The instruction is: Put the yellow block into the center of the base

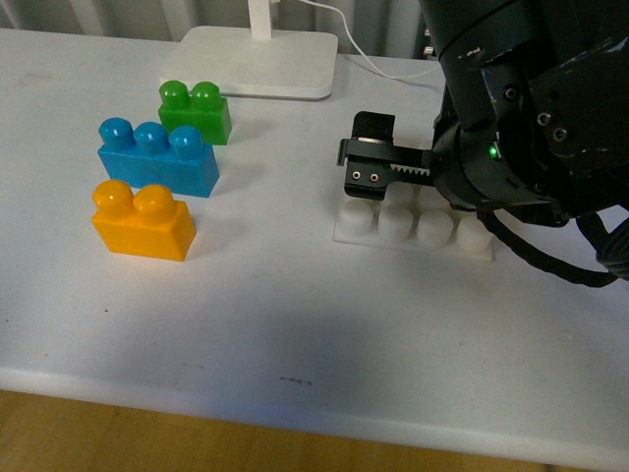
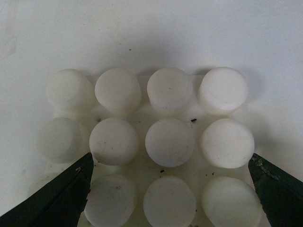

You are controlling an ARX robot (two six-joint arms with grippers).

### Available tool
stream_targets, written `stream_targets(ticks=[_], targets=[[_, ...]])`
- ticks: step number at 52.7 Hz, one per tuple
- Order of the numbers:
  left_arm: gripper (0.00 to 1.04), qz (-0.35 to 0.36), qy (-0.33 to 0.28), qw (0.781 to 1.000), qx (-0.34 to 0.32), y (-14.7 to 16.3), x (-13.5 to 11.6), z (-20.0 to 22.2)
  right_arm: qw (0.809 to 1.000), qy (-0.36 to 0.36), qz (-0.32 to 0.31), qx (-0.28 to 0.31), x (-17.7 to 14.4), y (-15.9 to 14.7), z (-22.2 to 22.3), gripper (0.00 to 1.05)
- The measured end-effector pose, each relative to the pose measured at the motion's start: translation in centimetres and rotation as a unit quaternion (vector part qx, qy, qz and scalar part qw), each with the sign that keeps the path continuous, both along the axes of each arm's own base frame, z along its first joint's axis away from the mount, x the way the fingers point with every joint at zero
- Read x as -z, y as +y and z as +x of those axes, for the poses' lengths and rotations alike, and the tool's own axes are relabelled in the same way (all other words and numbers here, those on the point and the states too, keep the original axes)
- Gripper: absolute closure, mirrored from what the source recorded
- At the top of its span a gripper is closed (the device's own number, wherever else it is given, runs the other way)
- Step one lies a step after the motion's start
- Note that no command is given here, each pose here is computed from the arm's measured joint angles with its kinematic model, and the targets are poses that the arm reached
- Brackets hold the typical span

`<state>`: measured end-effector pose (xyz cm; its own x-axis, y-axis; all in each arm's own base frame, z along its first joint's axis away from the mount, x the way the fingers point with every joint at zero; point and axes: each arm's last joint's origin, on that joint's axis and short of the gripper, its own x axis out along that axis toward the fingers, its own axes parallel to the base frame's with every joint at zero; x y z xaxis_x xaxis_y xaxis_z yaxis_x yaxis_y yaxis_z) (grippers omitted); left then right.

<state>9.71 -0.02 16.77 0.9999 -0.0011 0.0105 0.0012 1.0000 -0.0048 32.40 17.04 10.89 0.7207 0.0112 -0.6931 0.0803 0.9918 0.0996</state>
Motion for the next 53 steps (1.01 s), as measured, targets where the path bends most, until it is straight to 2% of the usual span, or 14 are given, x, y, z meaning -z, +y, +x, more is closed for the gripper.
stream_targets(ticks=[16,24,37,43,53], targets=[[0.06,0.000,0.000,1.000,0.000,0.0,0.0,0.0,0.999,-0.018,0.008,0.028,-0.3,-0.3,0.4,0.09],[0.06,0.000,0.000,1.000,0.000,0.0,0.0,0.0,0.998,-0.033,0.012,0.049,-1.1,-1.7,0.7,0.09],[0.06,0.000,0.000,1.000,0.000,0.0,0.0,0.0,0.993,-0.076,0.021,0.082,-4.1,-4.5,0.6,0.09],[0.06,0.000,0.000,1.000,0.000,0.0,0.0,0.0,0.989,-0.102,0.028,0.099,-5.2,-7.0,0.3,0.09],[0.06,0.000,0.000,1.000,0.000,0.0,0.0,0.0,0.976,-0.140,0.031,0.164,-6.8,-13.9,-1.8,0.09]])
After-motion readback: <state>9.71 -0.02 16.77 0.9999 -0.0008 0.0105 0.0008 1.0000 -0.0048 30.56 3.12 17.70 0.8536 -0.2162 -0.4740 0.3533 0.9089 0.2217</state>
